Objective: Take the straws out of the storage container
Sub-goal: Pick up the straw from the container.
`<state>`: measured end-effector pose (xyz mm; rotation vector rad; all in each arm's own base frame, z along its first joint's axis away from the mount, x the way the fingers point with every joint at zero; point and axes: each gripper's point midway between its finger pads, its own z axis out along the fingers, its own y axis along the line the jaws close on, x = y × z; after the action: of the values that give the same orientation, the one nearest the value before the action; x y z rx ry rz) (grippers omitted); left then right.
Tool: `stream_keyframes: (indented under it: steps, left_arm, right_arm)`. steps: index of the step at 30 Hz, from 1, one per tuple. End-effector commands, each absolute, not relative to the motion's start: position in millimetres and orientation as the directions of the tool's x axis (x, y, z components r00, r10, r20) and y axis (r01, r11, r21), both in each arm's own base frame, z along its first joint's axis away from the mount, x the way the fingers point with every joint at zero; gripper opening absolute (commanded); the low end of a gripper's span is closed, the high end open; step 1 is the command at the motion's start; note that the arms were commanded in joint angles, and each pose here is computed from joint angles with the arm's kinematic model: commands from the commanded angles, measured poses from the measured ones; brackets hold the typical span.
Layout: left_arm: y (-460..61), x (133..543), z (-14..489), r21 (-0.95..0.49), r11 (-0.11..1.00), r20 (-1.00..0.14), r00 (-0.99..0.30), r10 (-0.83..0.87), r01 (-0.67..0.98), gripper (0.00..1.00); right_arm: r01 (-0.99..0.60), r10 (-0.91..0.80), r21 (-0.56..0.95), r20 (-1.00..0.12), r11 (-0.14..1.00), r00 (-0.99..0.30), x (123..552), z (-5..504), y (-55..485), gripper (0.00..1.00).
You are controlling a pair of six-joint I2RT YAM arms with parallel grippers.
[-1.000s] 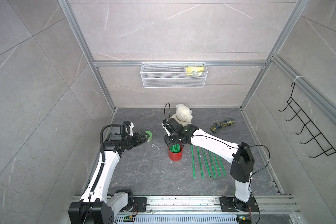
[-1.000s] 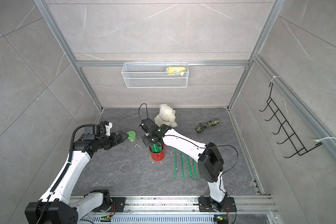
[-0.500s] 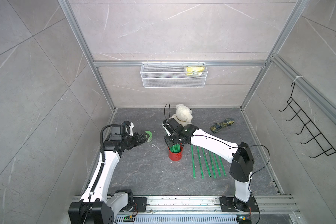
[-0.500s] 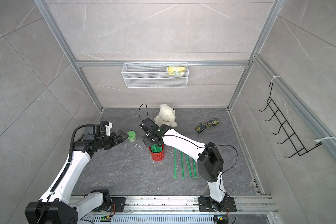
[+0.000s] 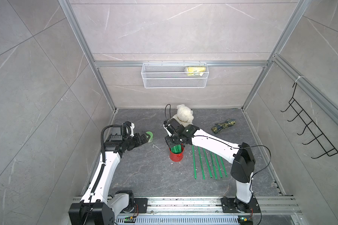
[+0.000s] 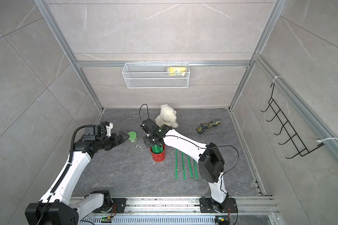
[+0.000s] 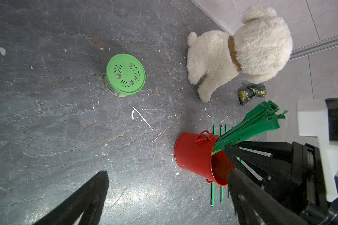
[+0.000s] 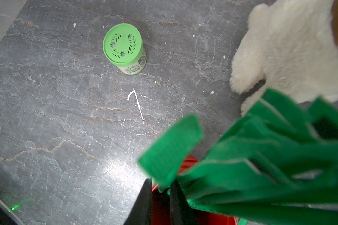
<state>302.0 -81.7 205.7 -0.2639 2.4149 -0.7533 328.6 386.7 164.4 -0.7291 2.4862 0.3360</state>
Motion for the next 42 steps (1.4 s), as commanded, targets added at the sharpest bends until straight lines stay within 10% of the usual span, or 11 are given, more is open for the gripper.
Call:
stream_keyframes:
  steps: [1, 42]
  left_arm:
    - [-84.9, 303.5, 220.2, -0.57, 0.821, -0.508, -0.799, -0.32, 0.033, 1.0]
    - [-85.1, 303.5, 220.0, -0.571, 0.82, -0.507, -0.8, -0.32, 0.034, 1.0]
  right_arm:
    - [-0.547, -0.425, 0.081, -0.54, 0.833, -0.726, 333.7, 163.7, 387.3, 0.19]
    - [-0.554, -0.43, 0.093, -0.53, 0.827, -0.731, 327.0, 164.7, 384.1, 0.1]
